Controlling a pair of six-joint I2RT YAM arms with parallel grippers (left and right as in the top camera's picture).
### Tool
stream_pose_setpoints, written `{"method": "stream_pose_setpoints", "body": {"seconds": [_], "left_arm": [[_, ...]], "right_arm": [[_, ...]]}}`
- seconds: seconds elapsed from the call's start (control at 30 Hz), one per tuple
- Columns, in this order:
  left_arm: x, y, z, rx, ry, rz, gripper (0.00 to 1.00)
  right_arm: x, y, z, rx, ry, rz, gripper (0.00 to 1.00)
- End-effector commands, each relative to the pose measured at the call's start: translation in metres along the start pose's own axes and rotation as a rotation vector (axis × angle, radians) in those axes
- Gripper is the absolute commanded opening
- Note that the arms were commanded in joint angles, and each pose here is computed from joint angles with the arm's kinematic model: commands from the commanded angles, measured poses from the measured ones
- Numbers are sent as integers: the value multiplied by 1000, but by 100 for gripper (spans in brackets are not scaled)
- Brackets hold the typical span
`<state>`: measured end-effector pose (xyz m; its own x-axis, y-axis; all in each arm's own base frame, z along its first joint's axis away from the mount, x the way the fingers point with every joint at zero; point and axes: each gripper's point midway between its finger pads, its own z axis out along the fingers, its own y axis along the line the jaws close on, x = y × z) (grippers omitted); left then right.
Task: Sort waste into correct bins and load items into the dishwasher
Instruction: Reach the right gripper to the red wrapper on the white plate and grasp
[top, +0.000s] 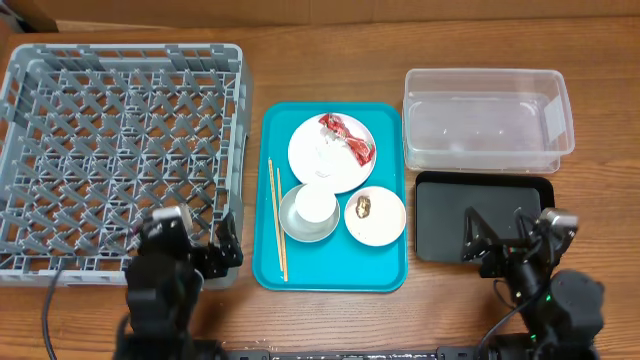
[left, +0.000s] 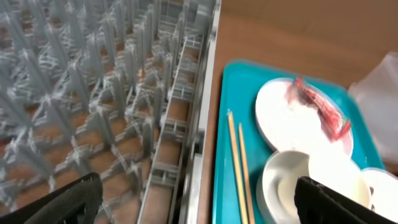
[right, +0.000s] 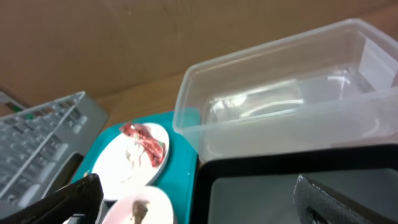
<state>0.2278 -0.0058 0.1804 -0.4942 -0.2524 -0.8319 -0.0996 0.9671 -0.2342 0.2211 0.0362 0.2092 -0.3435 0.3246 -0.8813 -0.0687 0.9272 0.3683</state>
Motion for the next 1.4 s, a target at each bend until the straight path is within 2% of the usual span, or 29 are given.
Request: {"method": "stream_pose_setpoints", "body": {"seconds": [0.0, 0.17, 0.27, 0.37, 0.43, 0.53, 0.67, 0.83, 0.97, 1.1, 1.2, 1.3, 1.37], "left_arm": [[-14, -6, 0, -24, 146, -12, 100], [-8, -6, 2, -82, 398, -26, 100], [2, -17, 4, -35, 511, -49, 100], [11, -23, 9, 0, 567, -67, 100], [14, -21, 8, -11, 586, -67, 100], [14, -21, 8, -12, 585, -67, 100], [11, -17, 6, -33, 580, -71, 100], [-1, 11, -4, -147, 588, -129, 100], [-9, 30, -8, -208, 604, -186, 100], [-8, 38, -5, -229, 616, -212, 100], [-9, 38, -4, -229, 611, -211, 100], [-9, 38, -4, -228, 612, -211, 100], [-9, 38, -4, -228, 611, -211, 100]], "right_arm": [[-20, 16, 0, -20, 78, 12, 100], [-23, 18, 15, 66, 349, 38, 100], [-28, 19, 28, 83, 428, 41, 100], [-27, 42, 41, -44, 486, 51, 100], [-29, 43, 49, -51, 483, 57, 100], [-34, 62, 51, -163, 470, 53, 100], [-40, 67, 56, -191, 450, -6, 100], [-36, 73, 67, -144, 540, -75, 100], [-38, 96, 90, -136, 625, -193, 100], [-32, 132, 124, -153, 690, -366, 100], [-19, 153, 160, -153, 683, -473, 99], [4, 172, 201, -176, 652, -514, 89], [22, 179, 221, -189, 651, -530, 87]]}}
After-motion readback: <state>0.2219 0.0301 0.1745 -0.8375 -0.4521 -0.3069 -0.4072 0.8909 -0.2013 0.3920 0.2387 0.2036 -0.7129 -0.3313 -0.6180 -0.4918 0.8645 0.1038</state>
